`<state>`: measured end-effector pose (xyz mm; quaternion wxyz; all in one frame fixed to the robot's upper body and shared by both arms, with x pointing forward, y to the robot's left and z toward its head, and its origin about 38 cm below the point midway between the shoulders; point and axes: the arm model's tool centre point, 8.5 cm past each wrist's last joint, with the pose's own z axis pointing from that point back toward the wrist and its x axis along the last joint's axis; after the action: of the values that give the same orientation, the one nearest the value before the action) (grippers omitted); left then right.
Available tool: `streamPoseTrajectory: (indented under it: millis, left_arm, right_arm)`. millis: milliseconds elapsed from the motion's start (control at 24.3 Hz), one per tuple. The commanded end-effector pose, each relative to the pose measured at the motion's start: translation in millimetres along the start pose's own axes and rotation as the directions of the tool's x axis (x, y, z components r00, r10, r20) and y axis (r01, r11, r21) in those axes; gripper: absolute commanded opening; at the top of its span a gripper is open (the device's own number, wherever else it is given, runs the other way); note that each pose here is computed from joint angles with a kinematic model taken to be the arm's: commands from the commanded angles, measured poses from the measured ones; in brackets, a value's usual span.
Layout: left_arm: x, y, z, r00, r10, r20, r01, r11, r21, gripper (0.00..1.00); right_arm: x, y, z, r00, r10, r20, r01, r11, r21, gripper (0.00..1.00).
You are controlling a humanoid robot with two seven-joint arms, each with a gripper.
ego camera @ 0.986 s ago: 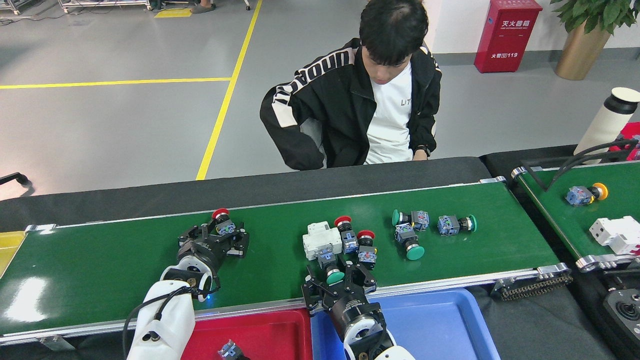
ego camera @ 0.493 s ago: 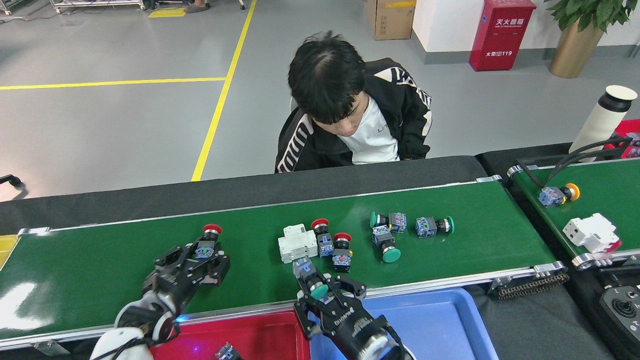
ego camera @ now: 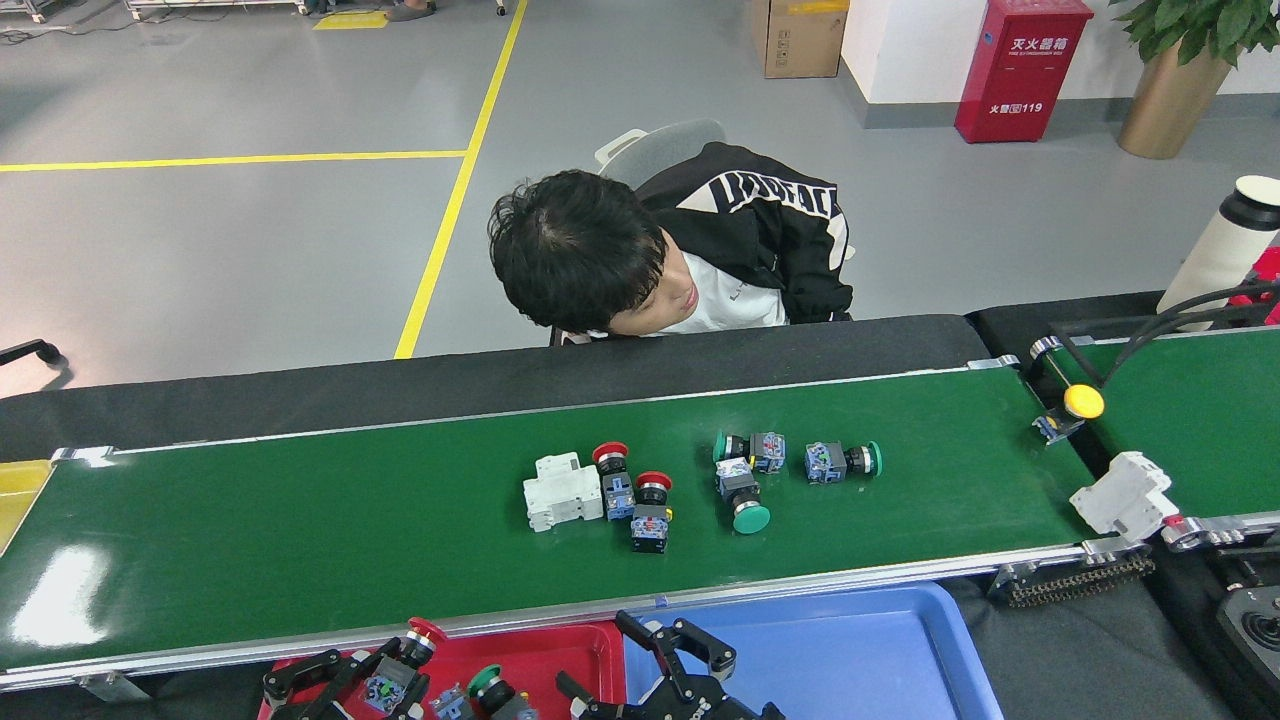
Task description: Pick switch part from conveyor to tray
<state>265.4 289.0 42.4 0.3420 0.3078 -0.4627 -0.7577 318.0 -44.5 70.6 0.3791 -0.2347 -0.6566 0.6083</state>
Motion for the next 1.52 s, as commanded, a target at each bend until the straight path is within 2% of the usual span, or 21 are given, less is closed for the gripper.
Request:
streamPoseTrajectory:
  millis: [0,123,205,288,370,452,534,616,698,821,945,1027,1109,1191,1232,1273,1314,1397,1438,1479]
  left_arm:
    - [-2.2,4.3,3.2,1.0,-0.005,-0.004,0.005,1.0,0.028,1.0]
    - [-12.6,2.7,11.5,0.998,0.017,-0.055,-0.015,0.999,0.038,1.0]
    - [-26.0,-0.1,23.7,0.984,0.081,-0.156,-0.07,0.995,0.072,1.0]
    - [-37.5,-5.8,38.4,0.953,0.153,-0.262,-0.128,0.986,0.11,1.0]
    - [-45.4,-13.9,53.8,0.906,0.22,-0.362,-0.18,0.973,0.143,1.0]
    - [-55.1,-24.0,69.5,0.837,0.269,-0.477,-0.22,0.963,0.158,1.0]
    - [-64.0,-34.6,82.1,0.755,0.295,-0.586,-0.251,0.955,0.157,1.0]
    - [-65.9,-37.4,86.2,0.723,0.298,-0.623,-0.259,0.953,0.156,1.0]
    - [-66.7,-34.6,83.3,0.726,0.295,-0.621,-0.253,0.954,0.158,1.0]
    - [-62.4,-25.8,66.9,0.755,0.3,-0.583,-0.245,0.954,0.174,1.0]
    - [-56.3,-7.1,38.4,0.803,0.298,-0.515,-0.225,0.953,0.201,1.0]
    - [-57.4,12.4,18.0,0.842,0.271,-0.467,-0.187,0.958,0.219,1.0]
    - [-53.6,24.6,-7.8,0.873,0.241,-0.425,-0.163,0.963,0.213,1.0]
    - [-54.4,31.5,-35.3,0.883,0.206,-0.423,-0.139,0.973,0.185,1.0]
    - [-54.8,34.0,-46.2,0.886,0.198,-0.42,-0.134,0.975,0.177,1.0]
    - [-52.6,35.0,-59.4,0.894,0.195,-0.405,-0.137,0.976,0.168,1.0]
    - [-51.9,36.2,-69.9,0.899,0.196,-0.393,-0.142,0.977,0.162,1.0]
    - [-51.9,41.4,-90.0,0.9,0.203,-0.386,-0.151,0.976,0.159,1.0]
    - [-50.4,43.2,-98.4,0.902,0.203,-0.38,-0.154,0.976,0.154,1.0]
    - [-50.4,45.4,-107.7,0.904,0.202,-0.377,-0.156,0.977,0.149,1.0]
  right_arm:
    - [-27.6,-22.9,-5.1,0.987,-0.02,-0.157,0.009,0.997,-0.071,0.98]
    - [-69.8,-32.5,7.0,0.941,-0.041,-0.337,0.005,0.994,-0.109,0.98]
    - [-85.1,-32.4,20.1,0.918,-0.048,-0.393,-0.006,0.991,-0.134,0.98]
    - [-83.4,-20.1,36.4,0.909,-0.06,-0.412,0.008,0.992,-0.126,0.98]
    - [-75.3,-12.0,59.3,0.908,-0.061,-0.415,0.013,0.993,-0.117,0.98]
    - [-70.9,-6.1,79.9,0.904,-0.056,-0.424,0.004,0.992,-0.123,0.98]
    - [-70.6,-0.8,88.3,0.9,-0.053,-0.433,-0.002,0.992,-0.126,0.98]
    - [-71.7,1.5,90.1,0.898,-0.048,-0.437,-0.003,0.993,-0.116,0.98]
    - [-73.6,-0.9,84.6,0.897,-0.039,-0.44,-0.012,0.993,-0.113,0.97]
    - [-69.6,-1.2,52.3,0.904,-0.015,-0.427,-0.03,0.995,-0.097,0.97]
    - [-55.8,0.8,-5.0,0.921,-0.006,-0.39,-0.021,0.998,-0.064,0.97]
    - [-50.6,-1.0,-41.2,0.929,0.008,-0.369,-0.026,0.999,-0.044,0.97]
    - [-46.9,-0.5,-66.8,0.94,0.05,-0.337,-0.055,0.999,-0.005,0.97]
    - [-34.9,10.1,-80.4,0.948,0.095,-0.302,-0.085,0.995,0.045,0.95]
    - [-31.7,14.4,-83.8,0.95,0.107,-0.292,-0.092,0.994,0.063,0.92]
    - [-31.8,20.2,-85.8,0.953,0.113,-0.281,-0.093,0.992,0.083,0.81]
    - [-33.5,22.3,-88.1,0.954,0.122,-0.274,-0.1,0.99,0.095,0.68]
    - [-32.6,22.9,-94.5,0.966,0.133,-0.22,-0.112,0.988,0.104,0.3]
    - [-30.8,24.0,-95.5,0.973,0.132,-0.191,-0.113,0.988,0.105,0.14]
    - [-29.4,23.3,-96.2,0.977,0.129,-0.168,-0.115,0.989,0.088,0.03]
